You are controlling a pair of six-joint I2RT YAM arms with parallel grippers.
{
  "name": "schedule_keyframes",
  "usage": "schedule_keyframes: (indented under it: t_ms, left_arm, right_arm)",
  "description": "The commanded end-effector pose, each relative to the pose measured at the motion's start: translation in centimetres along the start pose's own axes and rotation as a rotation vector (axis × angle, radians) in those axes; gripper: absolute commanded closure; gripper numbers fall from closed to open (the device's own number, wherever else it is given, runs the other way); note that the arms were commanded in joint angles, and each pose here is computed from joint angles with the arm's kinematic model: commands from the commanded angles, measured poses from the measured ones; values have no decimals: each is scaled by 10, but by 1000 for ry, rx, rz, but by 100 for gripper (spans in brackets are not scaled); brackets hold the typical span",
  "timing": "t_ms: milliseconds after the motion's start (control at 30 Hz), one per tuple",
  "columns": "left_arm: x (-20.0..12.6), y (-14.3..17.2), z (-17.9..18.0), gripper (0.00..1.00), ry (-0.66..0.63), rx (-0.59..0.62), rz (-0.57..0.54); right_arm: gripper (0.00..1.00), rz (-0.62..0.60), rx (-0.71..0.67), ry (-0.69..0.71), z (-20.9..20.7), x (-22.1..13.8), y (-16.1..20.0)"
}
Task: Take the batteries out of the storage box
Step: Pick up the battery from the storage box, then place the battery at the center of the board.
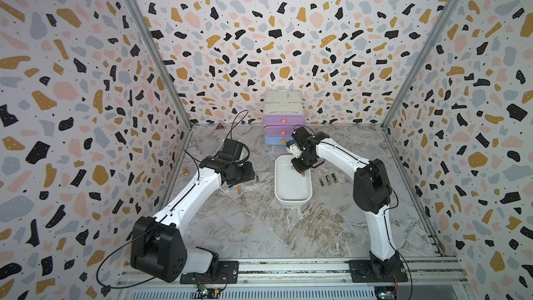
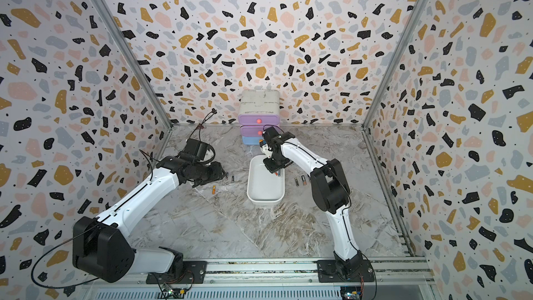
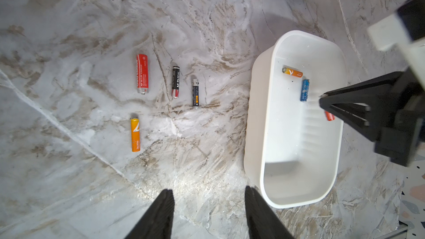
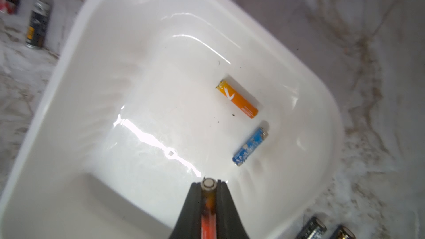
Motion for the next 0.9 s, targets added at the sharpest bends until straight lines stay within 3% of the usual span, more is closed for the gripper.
schedule_keyframes:
  t_ms: [0,167,400,633,867]
  left_arm:
    - [-8,-9,-8,46,31,10,-42]
    - [-10,-9,-9,47,38,15,-45]
    - [-10,-7,-9,46,46,15,-46]
    - [-5,-6,-8,46,45,11,-34]
    - [-4,-2,-4,46,34,6,-34]
  right_arm:
    - [100,-35,130,17,-20,-44,7]
    - [100,-31,240,169,-74,-65,34]
    - [100,99,401,391,-158,-40,101]
    - [100,140,414,451,-181,-7,112]
    - [100,103,411,385,-178,15,107]
Point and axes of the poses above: each gripper's point midway between its finger pads, its own x axis out along the fingers, its own z axis along the line the jaws close on, y = z × x, the point moved 5 cm from there along -x, back along the fingers, and after that the axes turned 1 degree about -x, right-handed, at the moved point
